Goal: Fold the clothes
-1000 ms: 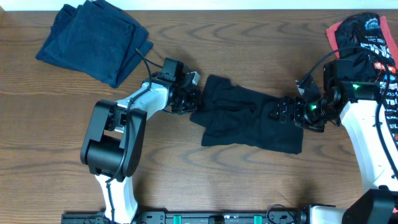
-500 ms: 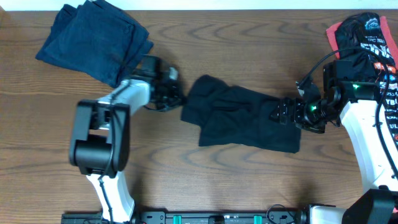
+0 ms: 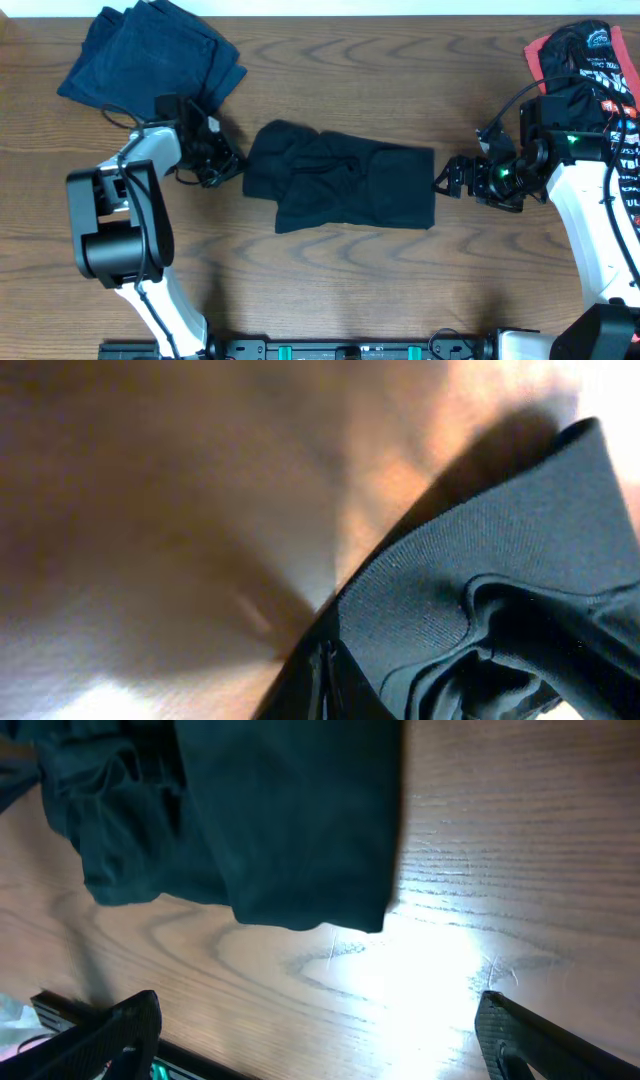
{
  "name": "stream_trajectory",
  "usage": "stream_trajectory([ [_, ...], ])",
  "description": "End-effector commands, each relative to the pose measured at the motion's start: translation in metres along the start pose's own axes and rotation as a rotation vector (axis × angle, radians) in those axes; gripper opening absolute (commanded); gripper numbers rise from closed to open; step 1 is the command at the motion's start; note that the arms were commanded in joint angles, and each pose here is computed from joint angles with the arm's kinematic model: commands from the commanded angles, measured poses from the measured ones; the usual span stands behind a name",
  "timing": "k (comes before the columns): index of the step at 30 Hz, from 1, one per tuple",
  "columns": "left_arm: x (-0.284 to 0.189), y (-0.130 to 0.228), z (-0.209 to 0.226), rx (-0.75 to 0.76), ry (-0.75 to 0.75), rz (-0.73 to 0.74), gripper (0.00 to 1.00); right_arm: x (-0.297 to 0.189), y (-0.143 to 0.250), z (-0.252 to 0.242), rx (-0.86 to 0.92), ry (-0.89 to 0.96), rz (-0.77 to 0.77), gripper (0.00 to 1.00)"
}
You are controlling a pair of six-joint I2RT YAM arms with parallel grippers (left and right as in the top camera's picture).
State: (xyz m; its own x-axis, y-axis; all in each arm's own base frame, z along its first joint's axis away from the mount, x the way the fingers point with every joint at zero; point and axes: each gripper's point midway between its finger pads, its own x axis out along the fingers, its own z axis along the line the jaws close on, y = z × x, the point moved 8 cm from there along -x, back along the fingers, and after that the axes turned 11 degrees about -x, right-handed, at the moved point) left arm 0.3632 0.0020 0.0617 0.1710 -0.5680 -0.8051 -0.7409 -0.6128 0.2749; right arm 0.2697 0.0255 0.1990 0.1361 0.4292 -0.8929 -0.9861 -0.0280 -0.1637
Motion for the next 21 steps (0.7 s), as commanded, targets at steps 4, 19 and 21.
stream_trajectory([
  [4, 0.003, 0.008, 0.041, -0.131, -0.194, 0.032, 0.06, -0.004, -0.003, -0.002, -0.014, 0.007, -0.025, 0.98],
  [19, -0.008, 0.007, 0.043, 0.020, -0.251, -0.007, 0.98, -0.004, -0.005, -0.002, -0.021, 0.008, -0.038, 0.98],
  [21, -0.009, 0.007, 0.046, 0.017, -0.287, -0.016, 0.98, -0.004, -0.005, -0.002, -0.020, 0.008, -0.037, 0.98],
])
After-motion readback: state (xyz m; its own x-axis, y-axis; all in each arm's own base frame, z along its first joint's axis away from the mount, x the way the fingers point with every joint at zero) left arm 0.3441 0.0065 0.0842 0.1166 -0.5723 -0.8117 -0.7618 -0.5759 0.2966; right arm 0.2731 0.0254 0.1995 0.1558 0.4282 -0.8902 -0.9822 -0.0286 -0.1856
